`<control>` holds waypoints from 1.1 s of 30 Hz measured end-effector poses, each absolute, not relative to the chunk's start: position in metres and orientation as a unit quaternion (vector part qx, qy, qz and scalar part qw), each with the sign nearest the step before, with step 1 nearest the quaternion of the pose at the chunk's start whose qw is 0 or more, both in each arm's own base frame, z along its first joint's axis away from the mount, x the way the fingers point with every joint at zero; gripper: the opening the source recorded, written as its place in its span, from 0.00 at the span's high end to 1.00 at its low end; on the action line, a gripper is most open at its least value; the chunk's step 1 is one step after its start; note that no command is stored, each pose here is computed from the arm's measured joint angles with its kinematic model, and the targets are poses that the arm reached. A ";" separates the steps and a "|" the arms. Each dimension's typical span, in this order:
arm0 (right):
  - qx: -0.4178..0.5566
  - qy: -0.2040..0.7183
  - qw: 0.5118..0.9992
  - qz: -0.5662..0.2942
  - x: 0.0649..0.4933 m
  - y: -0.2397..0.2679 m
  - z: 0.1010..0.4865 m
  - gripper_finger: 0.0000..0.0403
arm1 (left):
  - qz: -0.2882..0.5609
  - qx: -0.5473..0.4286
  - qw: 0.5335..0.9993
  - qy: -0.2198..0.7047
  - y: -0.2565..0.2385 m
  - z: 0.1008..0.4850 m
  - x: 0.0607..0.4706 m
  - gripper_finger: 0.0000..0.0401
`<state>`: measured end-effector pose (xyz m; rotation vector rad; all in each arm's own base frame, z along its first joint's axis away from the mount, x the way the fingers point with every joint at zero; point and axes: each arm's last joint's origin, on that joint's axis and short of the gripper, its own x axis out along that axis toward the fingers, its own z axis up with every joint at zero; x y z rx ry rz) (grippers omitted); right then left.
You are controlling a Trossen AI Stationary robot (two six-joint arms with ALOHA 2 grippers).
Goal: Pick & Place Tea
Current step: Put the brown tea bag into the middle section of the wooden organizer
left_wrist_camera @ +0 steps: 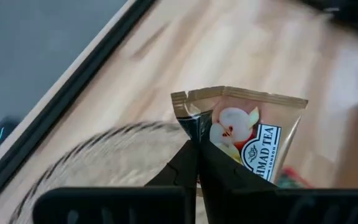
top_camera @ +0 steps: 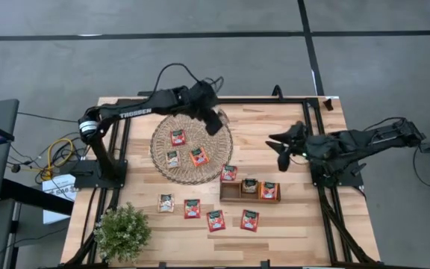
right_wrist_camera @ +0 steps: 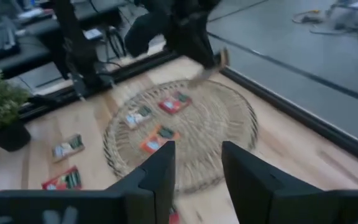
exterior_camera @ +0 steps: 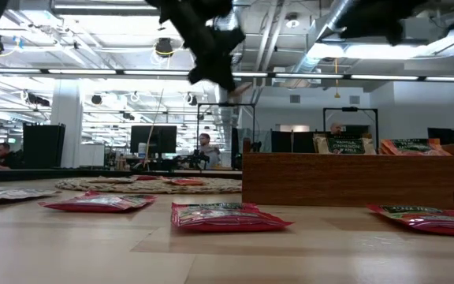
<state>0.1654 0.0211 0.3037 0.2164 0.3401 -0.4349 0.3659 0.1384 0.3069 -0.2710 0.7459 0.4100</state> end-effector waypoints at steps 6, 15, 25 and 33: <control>0.120 0.192 0.950 -0.214 0.190 -0.001 0.294 0.57 | 0.158 -0.028 0.924 0.348 0.091 0.312 0.385 1.00; 0.166 0.164 0.956 -0.179 0.215 -0.027 0.291 0.43 | 0.189 0.071 0.923 0.327 0.052 0.317 0.395 1.00; 0.181 0.146 0.958 -0.165 0.241 -0.043 0.280 0.42 | 0.202 0.134 0.919 0.312 0.032 0.322 0.398 1.00; 0.174 0.156 0.961 -0.151 0.257 -0.049 0.284 0.42 | 0.207 0.140 0.916 0.315 0.031 0.321 0.398 1.00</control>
